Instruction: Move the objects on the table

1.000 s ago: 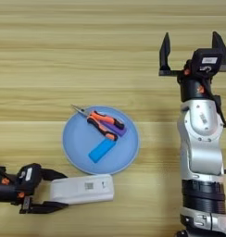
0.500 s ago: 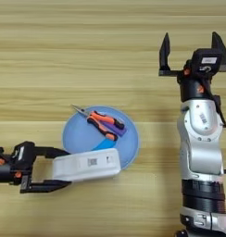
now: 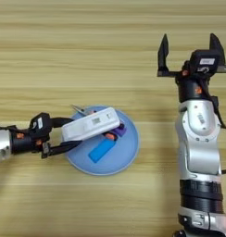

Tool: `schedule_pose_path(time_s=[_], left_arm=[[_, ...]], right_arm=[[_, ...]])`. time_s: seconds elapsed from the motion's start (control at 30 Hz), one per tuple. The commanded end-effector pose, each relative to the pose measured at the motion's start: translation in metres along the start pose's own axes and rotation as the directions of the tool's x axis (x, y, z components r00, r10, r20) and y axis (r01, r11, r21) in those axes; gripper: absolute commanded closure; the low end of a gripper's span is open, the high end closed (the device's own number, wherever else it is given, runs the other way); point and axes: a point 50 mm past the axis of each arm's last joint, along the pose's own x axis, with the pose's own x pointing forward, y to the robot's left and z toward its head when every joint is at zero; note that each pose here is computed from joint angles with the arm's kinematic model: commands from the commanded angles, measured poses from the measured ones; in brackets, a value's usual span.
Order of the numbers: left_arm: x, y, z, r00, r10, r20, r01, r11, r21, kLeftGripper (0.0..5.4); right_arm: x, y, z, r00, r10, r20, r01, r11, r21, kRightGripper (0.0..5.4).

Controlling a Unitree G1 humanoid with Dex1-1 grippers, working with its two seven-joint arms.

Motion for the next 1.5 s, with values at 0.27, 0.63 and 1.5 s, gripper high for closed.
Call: schedule_pose_path(time_s=[0.27, 0.63, 1.5], left_arm=[[0.024, 0.002, -0.011, 0.999, 0.013, -0.037, -0.012, 0.999, 0.037, 2.54], [0.024, 0.001, -0.011, 0.999, 0.025, -0.035, -0.022, 0.996, 0.091, 1.45], [0.0, 0.028, 0.071, 0.81, 0.403, 0.425, -0.433, 0.901, -0.028, 0.01]], right_arm=[[0.002, 0.004, 0.0, 1.0, 0.001, 0.011, -0.001, 1.0, 0.008, 0.0], [0.002, 0.005, -0.001, 1.0, 0.001, 0.008, -0.001, 1.0, 0.01, 0.0], [0.005, -0.003, 0.0, 1.0, 0.021, 0.023, -0.02, 1.0, -0.024, 0.0]])
